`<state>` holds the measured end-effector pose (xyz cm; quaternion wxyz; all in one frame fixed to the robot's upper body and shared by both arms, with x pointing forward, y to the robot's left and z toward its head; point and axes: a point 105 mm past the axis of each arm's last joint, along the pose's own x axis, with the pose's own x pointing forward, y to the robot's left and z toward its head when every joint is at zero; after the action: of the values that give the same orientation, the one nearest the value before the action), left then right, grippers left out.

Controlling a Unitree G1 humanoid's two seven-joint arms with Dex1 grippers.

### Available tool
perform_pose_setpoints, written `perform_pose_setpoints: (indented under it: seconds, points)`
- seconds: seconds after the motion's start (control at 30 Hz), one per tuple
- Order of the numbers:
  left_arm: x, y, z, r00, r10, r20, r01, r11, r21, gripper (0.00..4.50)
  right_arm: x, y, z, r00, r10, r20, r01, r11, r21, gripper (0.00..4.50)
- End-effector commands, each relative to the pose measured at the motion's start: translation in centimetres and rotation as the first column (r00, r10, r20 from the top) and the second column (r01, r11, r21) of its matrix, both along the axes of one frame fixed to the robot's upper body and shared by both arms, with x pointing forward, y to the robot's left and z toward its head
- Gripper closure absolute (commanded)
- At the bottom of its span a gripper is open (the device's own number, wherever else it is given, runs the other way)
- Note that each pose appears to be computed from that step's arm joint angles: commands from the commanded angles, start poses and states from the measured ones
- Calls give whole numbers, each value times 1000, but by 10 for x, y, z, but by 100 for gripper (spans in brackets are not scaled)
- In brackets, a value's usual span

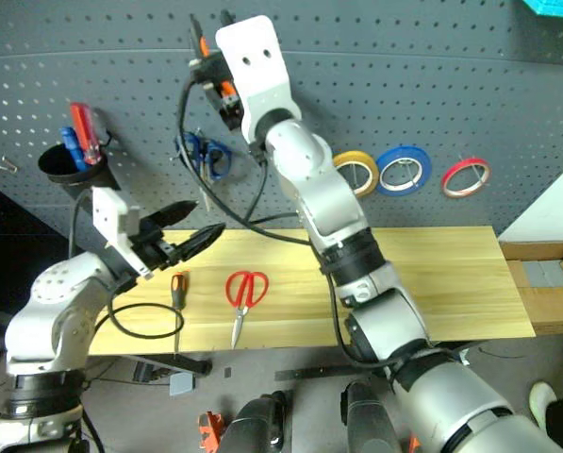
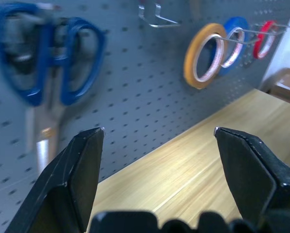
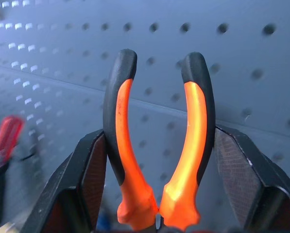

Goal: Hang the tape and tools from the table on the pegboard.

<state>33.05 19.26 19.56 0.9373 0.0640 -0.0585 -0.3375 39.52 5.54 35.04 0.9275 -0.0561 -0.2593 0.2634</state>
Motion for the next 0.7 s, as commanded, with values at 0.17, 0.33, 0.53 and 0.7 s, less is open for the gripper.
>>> perform_pose_setpoints:
  seconds: [0.17, 0.33, 0.53, 0.7]
  points:
    - [9, -19, 18, 996, -38, 85, 36, 999, 17, 58, 20, -28, 24, 982, -115, 151, 110, 993, 41, 172]
    - [18, -23, 22, 993, -27, 113, 26, 1000, 18, 58, 34, -39, 6, 979, -160, 123, 156, 987, 41, 172]
    - [32, -30, 31, 987, -16, 161, 15, 1000, 4, 58, 41, -44, -14, 979, -187, 78, 183, 981, 61, 172]
    - [36, -34, 33, 984, -14, 180, 15, 1000, -5, 58, 46, -47, -36, 978, -208, 35, 206, 977, 52, 172]
